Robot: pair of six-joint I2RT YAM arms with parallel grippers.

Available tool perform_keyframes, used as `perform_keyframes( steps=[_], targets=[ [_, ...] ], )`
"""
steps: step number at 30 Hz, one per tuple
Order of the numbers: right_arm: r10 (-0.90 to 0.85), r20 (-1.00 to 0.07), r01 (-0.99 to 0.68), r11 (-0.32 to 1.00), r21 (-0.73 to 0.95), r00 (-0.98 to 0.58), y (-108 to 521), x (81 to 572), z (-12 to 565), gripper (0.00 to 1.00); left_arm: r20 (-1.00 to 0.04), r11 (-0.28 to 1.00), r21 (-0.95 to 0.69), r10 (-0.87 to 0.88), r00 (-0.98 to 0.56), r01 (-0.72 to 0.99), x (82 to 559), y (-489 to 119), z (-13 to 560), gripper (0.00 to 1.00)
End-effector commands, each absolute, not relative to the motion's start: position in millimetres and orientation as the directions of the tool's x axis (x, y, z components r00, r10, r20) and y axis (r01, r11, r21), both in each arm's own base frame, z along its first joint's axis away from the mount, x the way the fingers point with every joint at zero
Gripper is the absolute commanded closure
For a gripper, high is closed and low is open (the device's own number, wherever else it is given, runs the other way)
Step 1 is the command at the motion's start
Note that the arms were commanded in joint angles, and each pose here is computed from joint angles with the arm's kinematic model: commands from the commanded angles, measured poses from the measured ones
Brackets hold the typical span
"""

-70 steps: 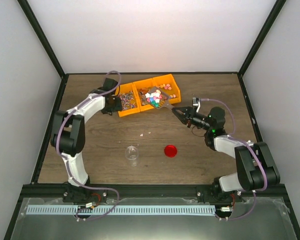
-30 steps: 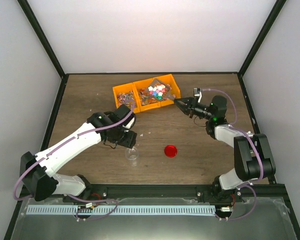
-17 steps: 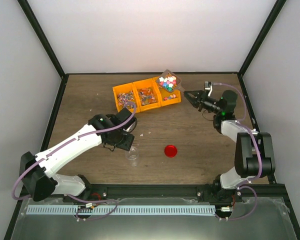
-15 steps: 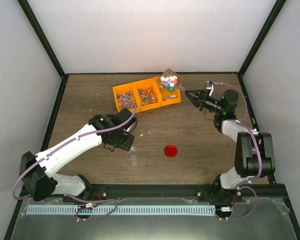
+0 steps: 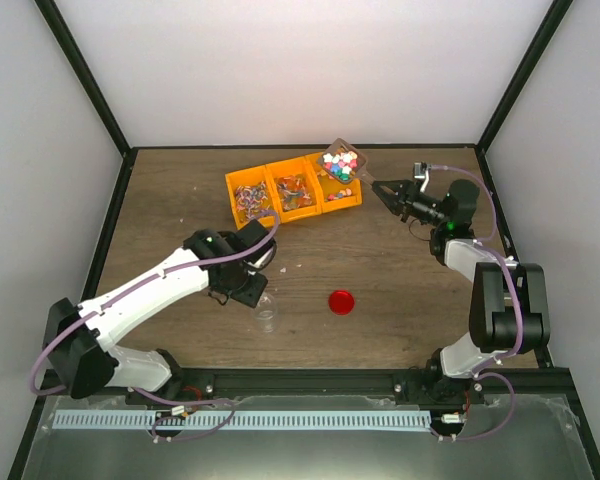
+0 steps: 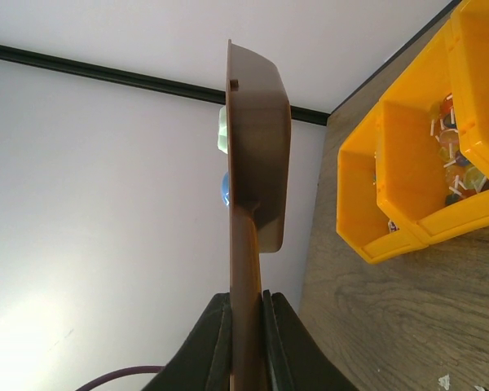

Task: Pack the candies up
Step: Move the packing bottle to the center of the board.

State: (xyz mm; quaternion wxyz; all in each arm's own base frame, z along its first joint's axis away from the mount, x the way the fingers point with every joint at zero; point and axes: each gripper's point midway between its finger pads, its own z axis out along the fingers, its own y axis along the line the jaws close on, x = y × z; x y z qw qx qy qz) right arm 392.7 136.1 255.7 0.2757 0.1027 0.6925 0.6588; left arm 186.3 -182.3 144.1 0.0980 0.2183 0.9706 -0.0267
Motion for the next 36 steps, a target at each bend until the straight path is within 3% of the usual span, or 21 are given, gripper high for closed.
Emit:
perform_keyframes(
  steps=[1, 30, 32, 36],
  targets=[
    [0.495, -0.291, -0.265, 0.123, 0.956, -0.819, 133, 393, 259, 0.99, -0.151, 0.892, 0.007, 0.449, -0.881, 0.453, 181, -179, 132, 0.45],
    [0.523, -0.258, -0.243, 0.099, 0.965, -0.812, 113, 384, 246, 0.99, -0.102, 0.895, 0.016, 0.445, -0.89, 0.446, 207, -207, 92, 0.46],
    [0.521, -0.257, -0.242, 0.098, 0.965, -0.814, 113, 384, 246, 0.99, -0.105, 0.897, 0.016, 0.441, -0.891, 0.442, 210, -209, 92, 0.5],
    [0.522, -0.256, -0.242, 0.097, 0.965, -0.813, 110, 386, 246, 0.99, -0.11, 0.897, 0.01, 0.44, -0.891, 0.442, 214, -214, 95, 0.77]
  ],
)
